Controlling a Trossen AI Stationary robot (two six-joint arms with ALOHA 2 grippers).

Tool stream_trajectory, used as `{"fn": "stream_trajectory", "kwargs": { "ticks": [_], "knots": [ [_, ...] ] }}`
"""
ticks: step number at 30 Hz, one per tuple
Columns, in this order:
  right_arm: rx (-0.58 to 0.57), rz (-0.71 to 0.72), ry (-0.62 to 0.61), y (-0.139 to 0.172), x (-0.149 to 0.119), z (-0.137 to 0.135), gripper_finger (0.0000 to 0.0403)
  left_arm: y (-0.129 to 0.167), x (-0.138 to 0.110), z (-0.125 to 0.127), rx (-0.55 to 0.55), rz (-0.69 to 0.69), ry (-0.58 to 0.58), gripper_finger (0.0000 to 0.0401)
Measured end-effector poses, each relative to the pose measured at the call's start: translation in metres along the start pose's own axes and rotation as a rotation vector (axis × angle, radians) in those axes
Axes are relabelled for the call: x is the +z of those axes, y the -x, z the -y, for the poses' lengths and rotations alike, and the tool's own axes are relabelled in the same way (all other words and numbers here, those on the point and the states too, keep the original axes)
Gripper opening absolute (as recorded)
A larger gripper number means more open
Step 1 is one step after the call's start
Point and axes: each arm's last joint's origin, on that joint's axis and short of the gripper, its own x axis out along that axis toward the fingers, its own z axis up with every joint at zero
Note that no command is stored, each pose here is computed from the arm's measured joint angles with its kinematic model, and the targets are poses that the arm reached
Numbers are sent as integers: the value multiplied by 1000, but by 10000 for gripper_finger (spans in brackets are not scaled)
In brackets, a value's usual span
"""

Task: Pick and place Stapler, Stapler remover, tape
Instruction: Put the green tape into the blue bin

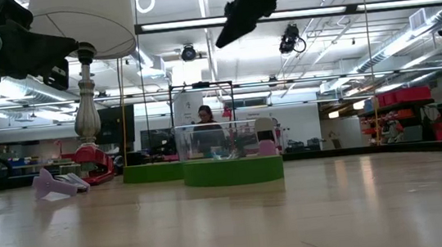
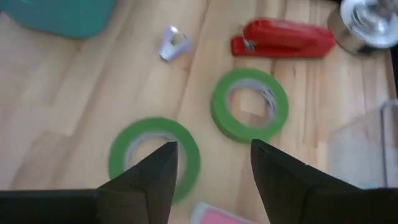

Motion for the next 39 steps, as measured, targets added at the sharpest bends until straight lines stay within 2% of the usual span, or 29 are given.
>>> {"fn": "stream_trajectory", "kwargs": {
  "ticks": [5, 14, 31, 39],
  "knots": [
    [-22, 22, -8, -7, 7, -13, 203, 0, 0, 0, 0, 0, 0, 3],
    [-18, 26, 6, -27, 8, -19, 203, 0, -1, 0, 0, -6, 0, 3],
    [-4, -91, -43, -71, -10, -11, 203, -1, -1, 0, 1, -17, 1, 3],
    [14, -169, -22, -93, -22, -10, 203, -1, -2, 0, 2, -18, 1, 3]
  ]
}}
